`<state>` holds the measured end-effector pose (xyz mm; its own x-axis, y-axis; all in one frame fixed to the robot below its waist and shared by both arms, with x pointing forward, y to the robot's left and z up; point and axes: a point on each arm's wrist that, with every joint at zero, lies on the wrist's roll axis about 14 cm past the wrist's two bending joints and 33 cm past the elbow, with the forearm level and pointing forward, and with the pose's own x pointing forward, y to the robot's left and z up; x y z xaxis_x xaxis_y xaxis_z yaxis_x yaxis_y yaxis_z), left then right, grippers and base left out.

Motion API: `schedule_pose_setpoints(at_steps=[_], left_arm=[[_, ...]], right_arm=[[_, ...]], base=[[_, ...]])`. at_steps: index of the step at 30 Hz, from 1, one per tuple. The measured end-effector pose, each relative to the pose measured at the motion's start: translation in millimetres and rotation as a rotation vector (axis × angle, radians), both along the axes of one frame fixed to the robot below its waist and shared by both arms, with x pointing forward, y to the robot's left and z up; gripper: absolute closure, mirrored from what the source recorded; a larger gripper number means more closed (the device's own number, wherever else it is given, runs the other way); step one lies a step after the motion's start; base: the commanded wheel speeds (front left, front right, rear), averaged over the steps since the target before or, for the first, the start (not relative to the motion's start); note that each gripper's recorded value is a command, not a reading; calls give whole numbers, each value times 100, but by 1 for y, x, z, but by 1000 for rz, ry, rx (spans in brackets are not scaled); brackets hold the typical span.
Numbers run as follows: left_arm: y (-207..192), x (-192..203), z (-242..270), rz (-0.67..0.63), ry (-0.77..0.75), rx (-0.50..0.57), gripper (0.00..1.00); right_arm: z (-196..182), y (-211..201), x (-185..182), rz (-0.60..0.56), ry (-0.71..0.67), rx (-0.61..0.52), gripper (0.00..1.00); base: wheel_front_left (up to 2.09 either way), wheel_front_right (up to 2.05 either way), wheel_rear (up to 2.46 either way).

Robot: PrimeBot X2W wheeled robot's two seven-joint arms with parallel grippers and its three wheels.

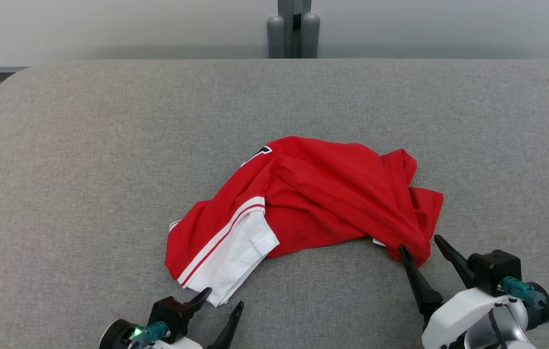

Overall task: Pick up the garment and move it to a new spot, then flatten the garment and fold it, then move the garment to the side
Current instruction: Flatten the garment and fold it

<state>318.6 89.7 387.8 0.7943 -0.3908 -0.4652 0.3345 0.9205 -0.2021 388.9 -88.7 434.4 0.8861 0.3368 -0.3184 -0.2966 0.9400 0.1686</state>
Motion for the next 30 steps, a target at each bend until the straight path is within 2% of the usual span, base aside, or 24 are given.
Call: schedule_pose_setpoints(at_steps=[2, 3, 4, 5, 6, 7, 8, 14, 19, 25, 30], left_arm=[[1, 2, -3, 6, 7, 1, 2], [2, 2, -4, 9, 12, 1, 7], [3, 3, -6, 11, 16, 5, 20], [4, 3, -7, 12, 20, 7, 44], [4, 5, -8, 14, 22, 8, 58], [5, 6, -9, 16, 22, 9, 85], [5, 7, -11, 16, 26, 10, 100], [8, 17, -6, 19, -14, 12, 100], [17, 30, 15, 43, -104, 11, 100], [37, 56, 73, 117, -304, 8, 100], [60, 80, 149, 179, -539, 15, 100]], right_arm=[[-4, 1, 1, 4, 12, -1, 0], [-6, 2, 2, 5, 16, -1, 0], [-7, 2, 3, 6, 18, -1, 0], [-8, 2, 5, 7, 21, 0, 3], [-9, 3, 6, 8, 24, 0, 51], [-10, 3, 7, 9, 24, 1, 64], [-10, 5, 8, 12, 25, 3, 100], [-4, 5, 15, 4, -9, 25, 100], [17, 1, 23, -15, -91, 41, 100], [56, 0, 32, -23, -227, 59, 100], [102, -1, 44, -27, -374, 58, 100]], base=[[0, 0, 0], [0, 0, 0], [0, 0, 0], [0, 0, 0], [0, 0, 0], [0, 0, 0], [0, 0, 0], [0, 0, 0], [0, 0, 0], [0, 0, 0], [0, 0, 0]])
